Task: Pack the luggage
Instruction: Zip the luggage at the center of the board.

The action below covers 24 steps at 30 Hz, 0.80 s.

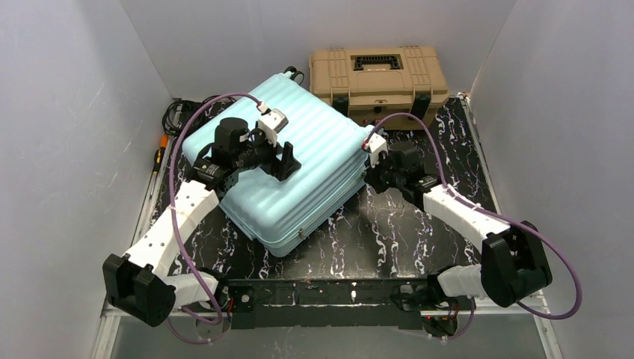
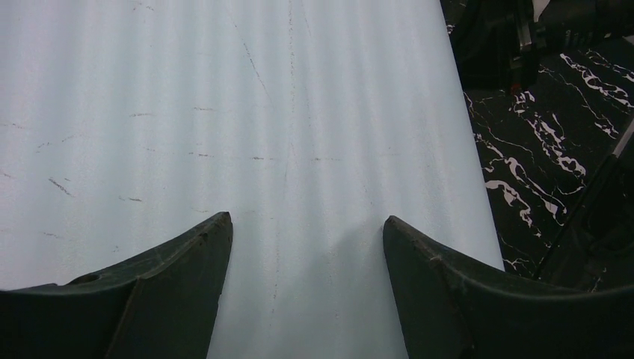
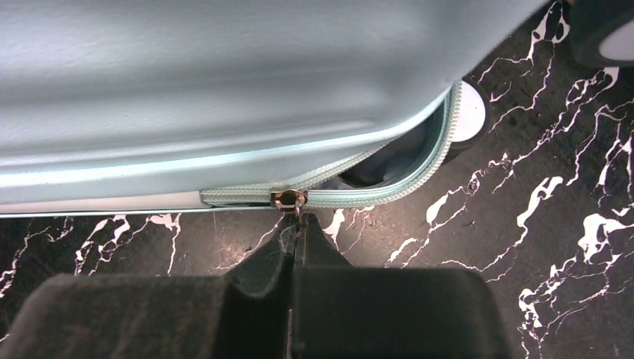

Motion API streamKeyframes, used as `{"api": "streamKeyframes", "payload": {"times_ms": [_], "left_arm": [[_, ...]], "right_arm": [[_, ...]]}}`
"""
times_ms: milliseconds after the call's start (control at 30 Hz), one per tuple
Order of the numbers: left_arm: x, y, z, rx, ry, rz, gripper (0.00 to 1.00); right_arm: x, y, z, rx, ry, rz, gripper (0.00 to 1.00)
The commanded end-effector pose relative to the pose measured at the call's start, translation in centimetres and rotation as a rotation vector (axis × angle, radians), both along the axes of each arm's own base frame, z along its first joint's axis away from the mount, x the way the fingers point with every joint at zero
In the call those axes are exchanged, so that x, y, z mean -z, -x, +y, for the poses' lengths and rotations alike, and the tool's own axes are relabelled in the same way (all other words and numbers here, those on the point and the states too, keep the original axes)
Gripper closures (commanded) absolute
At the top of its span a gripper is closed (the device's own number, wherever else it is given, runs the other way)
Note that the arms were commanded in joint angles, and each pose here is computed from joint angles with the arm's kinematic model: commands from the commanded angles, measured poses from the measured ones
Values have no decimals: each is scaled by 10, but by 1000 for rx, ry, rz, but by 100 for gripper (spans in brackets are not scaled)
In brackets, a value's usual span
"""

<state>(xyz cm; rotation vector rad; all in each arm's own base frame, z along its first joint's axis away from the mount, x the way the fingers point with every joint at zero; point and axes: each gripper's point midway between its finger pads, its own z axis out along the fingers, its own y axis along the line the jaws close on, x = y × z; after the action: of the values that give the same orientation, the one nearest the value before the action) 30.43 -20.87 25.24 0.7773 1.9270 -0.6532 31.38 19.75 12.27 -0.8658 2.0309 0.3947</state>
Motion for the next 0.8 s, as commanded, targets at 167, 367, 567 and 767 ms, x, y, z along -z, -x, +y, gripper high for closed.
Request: {"api": "streamKeyframes", "payload": {"times_ms": [167, 367, 567, 767], "left_arm": [[79, 14, 28, -90, -217, 138, 33], [83, 18, 28, -84, -226, 142, 34], [84, 20, 28, -84, -224, 143, 34], [75, 19, 28, -75, -227, 117, 30]], "right_arm": [[-21, -57, -62, 272, -15, -46, 99], [-11, -70, -78, 324, -33, -8, 99], [-8, -86, -89, 367, -39, -2, 99], [-19, -90, -87, 219, 49, -107, 99]]}}
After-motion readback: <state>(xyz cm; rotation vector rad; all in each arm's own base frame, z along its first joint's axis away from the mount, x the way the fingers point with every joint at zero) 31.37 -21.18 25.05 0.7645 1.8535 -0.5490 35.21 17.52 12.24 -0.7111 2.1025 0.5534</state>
